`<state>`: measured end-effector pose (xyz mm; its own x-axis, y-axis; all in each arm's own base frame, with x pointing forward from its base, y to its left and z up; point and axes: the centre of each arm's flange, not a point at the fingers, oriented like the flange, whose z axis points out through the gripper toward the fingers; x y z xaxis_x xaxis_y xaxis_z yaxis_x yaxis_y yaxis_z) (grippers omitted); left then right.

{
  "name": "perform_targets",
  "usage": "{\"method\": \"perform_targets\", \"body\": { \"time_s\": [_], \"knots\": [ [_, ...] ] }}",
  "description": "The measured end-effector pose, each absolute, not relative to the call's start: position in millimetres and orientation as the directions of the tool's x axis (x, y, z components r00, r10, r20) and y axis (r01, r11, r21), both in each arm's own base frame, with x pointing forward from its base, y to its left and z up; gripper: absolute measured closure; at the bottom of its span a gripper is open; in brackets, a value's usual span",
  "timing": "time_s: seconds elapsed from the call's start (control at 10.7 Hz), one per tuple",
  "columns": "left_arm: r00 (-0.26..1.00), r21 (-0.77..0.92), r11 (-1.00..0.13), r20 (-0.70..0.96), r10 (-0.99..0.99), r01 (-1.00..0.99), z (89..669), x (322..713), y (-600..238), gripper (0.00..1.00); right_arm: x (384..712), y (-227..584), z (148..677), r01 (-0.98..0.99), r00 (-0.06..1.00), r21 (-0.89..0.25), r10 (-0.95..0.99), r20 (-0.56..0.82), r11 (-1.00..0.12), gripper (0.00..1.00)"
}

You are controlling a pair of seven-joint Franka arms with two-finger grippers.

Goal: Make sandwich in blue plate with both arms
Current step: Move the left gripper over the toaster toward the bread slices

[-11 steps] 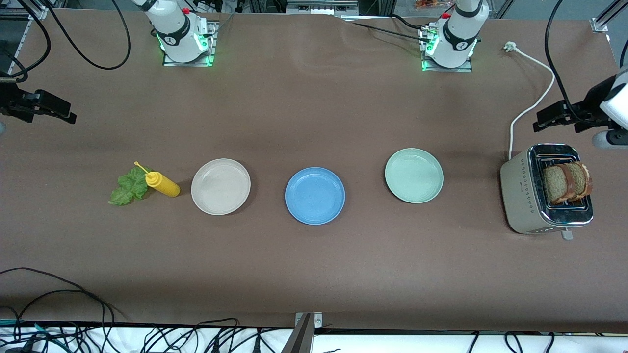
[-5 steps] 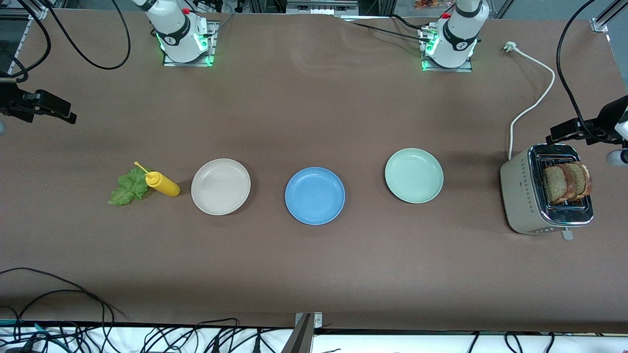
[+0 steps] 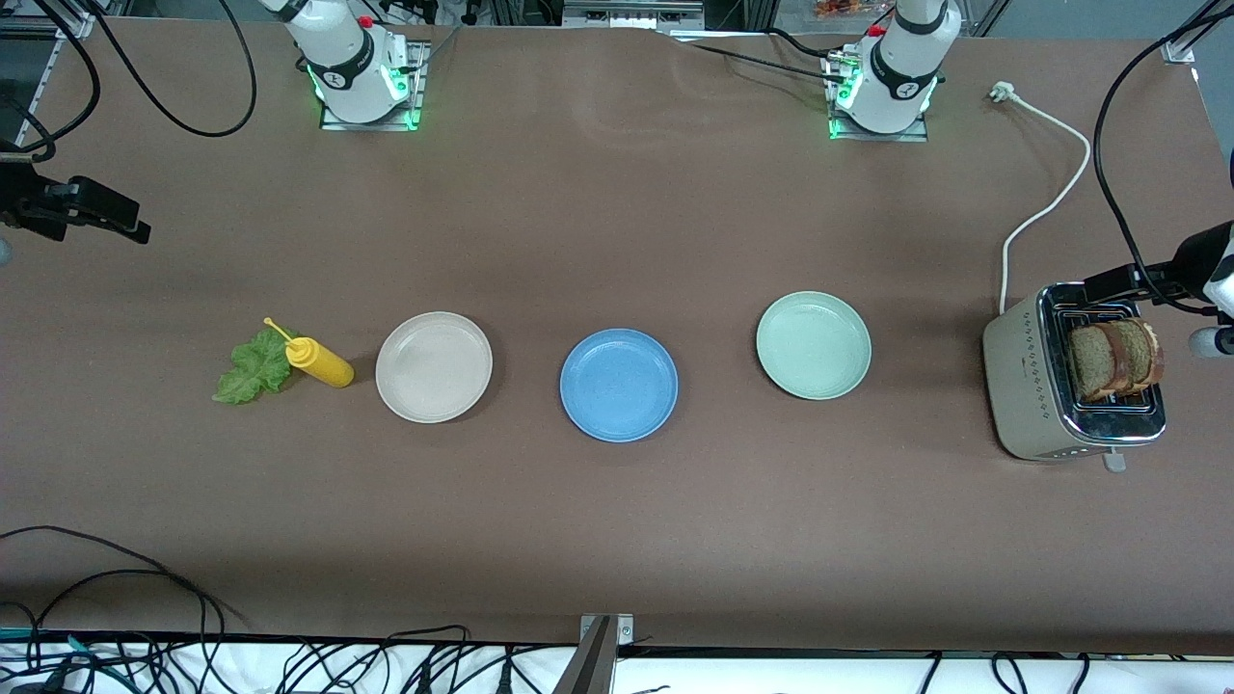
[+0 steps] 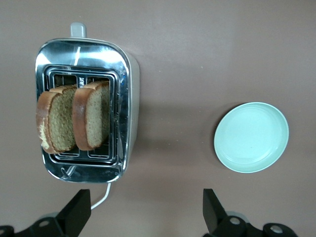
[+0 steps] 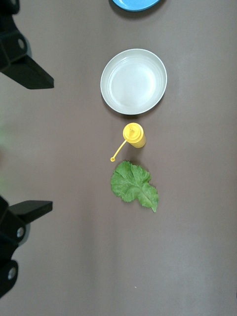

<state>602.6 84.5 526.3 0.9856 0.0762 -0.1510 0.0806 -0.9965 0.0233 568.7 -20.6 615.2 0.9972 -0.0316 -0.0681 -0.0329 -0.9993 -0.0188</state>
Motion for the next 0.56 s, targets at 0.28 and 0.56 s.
{"method": "perform_targets", "body": {
  "time_s": [0.28, 0.56],
  "knots": [
    [0.993, 0.017, -0.999, -0.115, 0.040, 0.042, 516, 611, 105, 0.00, 569, -21, 615, -0.033, 0.997, -0.019, -0.032, -0.068, -0.999, 0.00],
    [0.996, 0.011, -1.000, -0.085, -0.027, -0.026, 506, 619, 117, 0.00, 569, -21, 615, -0.033, 0.997, -0.019, -0.032, -0.068, -0.999, 0.00]
  ]
}}
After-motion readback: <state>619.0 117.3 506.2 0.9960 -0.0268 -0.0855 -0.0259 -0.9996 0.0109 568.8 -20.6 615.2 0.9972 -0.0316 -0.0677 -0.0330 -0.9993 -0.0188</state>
